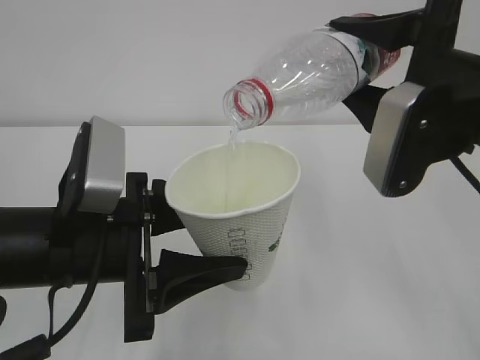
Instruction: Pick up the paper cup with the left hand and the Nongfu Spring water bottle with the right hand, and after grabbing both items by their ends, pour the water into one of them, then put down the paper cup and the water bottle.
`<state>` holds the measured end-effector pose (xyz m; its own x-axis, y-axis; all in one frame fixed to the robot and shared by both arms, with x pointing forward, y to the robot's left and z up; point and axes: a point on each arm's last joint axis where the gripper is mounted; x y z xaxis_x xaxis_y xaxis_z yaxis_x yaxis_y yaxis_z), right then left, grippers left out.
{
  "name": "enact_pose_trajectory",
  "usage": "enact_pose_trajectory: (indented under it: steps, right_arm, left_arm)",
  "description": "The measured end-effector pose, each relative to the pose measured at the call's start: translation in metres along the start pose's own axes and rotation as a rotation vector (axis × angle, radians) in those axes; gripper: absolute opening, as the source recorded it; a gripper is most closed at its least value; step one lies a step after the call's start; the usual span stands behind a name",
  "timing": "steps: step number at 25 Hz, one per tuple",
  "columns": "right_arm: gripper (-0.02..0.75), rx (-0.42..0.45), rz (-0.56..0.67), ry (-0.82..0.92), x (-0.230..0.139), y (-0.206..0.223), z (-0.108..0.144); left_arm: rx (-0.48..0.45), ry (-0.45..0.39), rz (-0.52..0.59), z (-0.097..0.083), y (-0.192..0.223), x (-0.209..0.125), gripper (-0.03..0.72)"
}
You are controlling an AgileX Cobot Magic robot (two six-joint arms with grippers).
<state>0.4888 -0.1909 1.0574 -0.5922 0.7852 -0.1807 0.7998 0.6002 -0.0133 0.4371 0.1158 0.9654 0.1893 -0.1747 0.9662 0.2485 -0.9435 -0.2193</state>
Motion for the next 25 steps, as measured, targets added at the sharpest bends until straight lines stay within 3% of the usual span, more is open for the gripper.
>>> enact_pose_trajectory:
  steps: [25]
  right_arm:
    - [0.451, -0.007, -0.002, -0.007, 0.0002, 0.0, -0.0007]
  left_arm:
    - [0.0, 0.0, 0.0, 0.0, 0.0, 0.0, 0.464]
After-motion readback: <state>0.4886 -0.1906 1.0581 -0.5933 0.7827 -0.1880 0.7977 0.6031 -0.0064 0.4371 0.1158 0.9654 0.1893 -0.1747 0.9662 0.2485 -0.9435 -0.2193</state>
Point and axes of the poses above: a point on each arm's last joint axis where the gripper is mounted, y pointing out along that axis toward the gripper, z along the wrist's bending axis when the last joint is at zero, x = y × z, and after that the axes turned 10 degrees about -y, right-handed
